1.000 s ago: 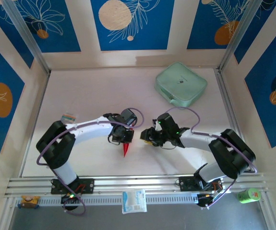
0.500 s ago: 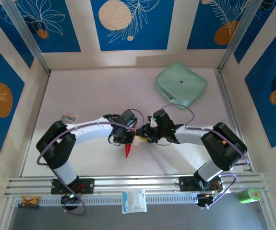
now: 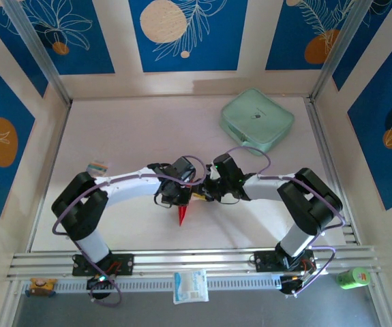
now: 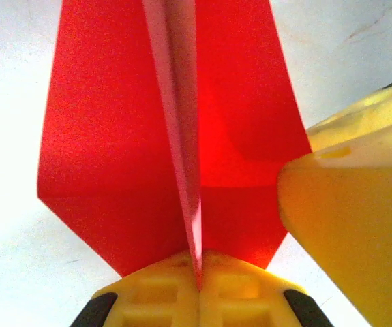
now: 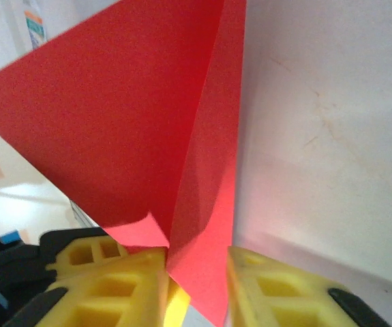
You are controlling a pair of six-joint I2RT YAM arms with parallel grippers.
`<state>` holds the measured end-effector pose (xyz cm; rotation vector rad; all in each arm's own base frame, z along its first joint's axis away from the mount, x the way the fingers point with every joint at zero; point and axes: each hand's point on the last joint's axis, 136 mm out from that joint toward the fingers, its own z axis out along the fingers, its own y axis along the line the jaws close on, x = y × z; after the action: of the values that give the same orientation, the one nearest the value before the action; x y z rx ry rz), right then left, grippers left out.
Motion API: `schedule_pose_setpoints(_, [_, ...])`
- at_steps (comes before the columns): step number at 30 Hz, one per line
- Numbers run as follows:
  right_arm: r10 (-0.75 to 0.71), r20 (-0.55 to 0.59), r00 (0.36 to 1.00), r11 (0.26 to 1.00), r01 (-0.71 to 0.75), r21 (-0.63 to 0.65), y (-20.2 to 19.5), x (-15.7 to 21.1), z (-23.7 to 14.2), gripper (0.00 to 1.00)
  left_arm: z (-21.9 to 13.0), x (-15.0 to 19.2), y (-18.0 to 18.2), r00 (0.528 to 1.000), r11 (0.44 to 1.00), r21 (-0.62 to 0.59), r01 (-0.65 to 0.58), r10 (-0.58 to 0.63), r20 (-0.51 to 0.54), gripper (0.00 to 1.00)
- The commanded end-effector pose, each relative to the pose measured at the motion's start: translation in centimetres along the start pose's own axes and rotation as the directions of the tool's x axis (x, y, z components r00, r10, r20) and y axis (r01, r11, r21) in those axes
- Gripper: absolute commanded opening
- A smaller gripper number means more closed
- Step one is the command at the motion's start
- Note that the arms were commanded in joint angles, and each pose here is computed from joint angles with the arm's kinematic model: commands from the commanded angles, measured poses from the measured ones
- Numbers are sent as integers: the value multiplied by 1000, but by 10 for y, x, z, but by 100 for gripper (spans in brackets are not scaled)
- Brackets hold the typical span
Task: Fold a paper plane with a square sheet of paper (pick it up from the middle)
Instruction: Move a paper plane to the center of the table.
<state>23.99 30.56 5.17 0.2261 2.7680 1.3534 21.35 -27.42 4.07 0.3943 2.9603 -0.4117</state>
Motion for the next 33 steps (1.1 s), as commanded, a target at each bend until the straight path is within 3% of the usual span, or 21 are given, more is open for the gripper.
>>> schedule_pose_setpoints(1, [15, -30, 999, 999, -14, 37, -8, 5, 3, 22, -5, 5, -4, 1000, 1000, 11, -26, 26, -1, 0])
schedule_pose_setpoints(15, [13, -17, 1000, 999, -12, 40, -8, 5, -1, 5, -19, -6, -8, 997, 998, 17, -61, 60, 54, 14])
schedule_pose_setpoints(24, [15, -19, 1000, 999, -15, 44, -8, 5, -1, 2, -34, -15, -10, 989, 996, 24, -84, 81, 125, 27])
schedule_pose_setpoints(33, [16, -22, 1000, 999, -15, 45, -8, 5, -1, 2, -29, -12, -2, 990, 998, -8, -66, 67, 123, 39])
